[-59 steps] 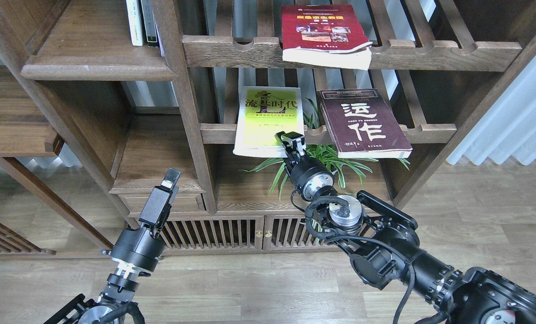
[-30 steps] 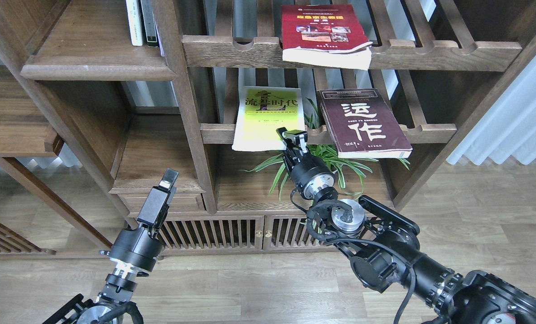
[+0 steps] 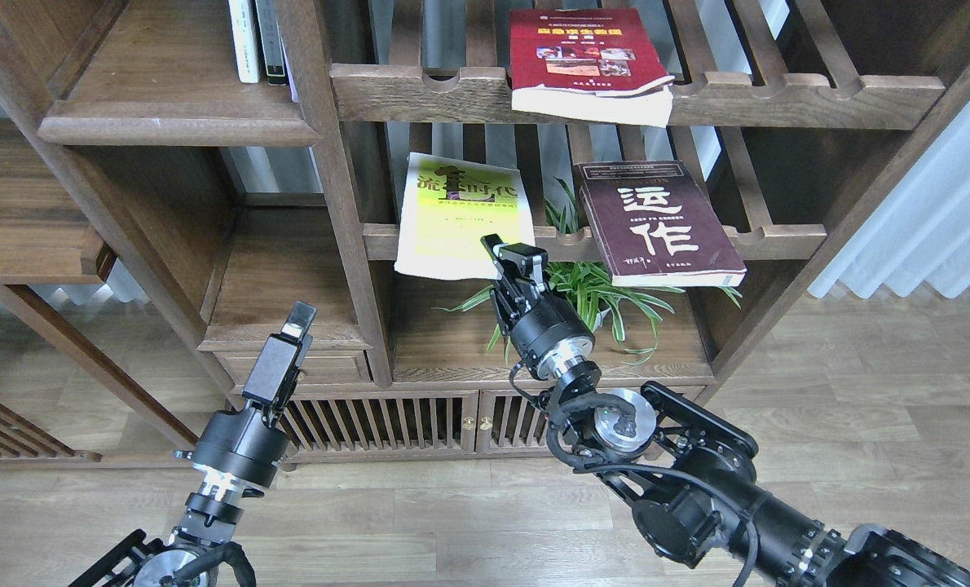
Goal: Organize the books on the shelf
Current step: 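Pull the yellow book off the shelf toward the robot with the right gripper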
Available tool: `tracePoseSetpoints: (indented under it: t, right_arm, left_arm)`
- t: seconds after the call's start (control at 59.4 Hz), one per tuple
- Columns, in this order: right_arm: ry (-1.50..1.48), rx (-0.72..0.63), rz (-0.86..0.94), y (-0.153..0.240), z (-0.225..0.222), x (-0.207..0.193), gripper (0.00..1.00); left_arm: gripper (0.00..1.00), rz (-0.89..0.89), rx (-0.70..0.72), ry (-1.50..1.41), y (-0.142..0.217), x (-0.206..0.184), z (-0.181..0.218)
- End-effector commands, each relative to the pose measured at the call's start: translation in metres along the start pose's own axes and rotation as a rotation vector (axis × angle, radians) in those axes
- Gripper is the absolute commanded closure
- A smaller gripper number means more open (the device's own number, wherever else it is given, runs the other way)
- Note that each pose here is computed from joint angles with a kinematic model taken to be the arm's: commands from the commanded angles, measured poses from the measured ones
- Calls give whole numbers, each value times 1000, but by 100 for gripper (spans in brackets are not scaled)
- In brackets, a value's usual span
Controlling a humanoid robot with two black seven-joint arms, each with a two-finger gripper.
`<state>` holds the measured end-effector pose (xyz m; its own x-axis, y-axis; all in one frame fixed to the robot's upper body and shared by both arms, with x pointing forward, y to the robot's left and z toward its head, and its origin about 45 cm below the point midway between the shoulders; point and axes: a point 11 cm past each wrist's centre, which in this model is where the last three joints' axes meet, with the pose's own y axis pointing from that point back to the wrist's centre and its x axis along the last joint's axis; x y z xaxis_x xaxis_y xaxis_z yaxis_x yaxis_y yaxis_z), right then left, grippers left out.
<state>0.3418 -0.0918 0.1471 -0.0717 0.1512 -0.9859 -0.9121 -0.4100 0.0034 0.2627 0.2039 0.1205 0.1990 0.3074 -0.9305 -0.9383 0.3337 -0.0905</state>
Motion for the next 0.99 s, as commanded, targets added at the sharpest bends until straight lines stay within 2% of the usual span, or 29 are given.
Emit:
tracePoseSetpoints:
  t: [0.0,0.185,0.522,0.977]
  right_arm:
    - [8,-32,-81,7,5,-4,94]
    - [-27,-45,-147,25,10,-1,94]
    - [48,-115,-87,51,3,22,94]
    - [65,-118,-27,73,-10,40,94]
  left_arm:
    - [0,-3,-18,1,-2,-1,5]
    - [1,-7,-40,1,-2,-2,11]
    - [1,-25,-40,0,-5,-8,13]
    - [1,-28,-88,-19,-6,-8,32]
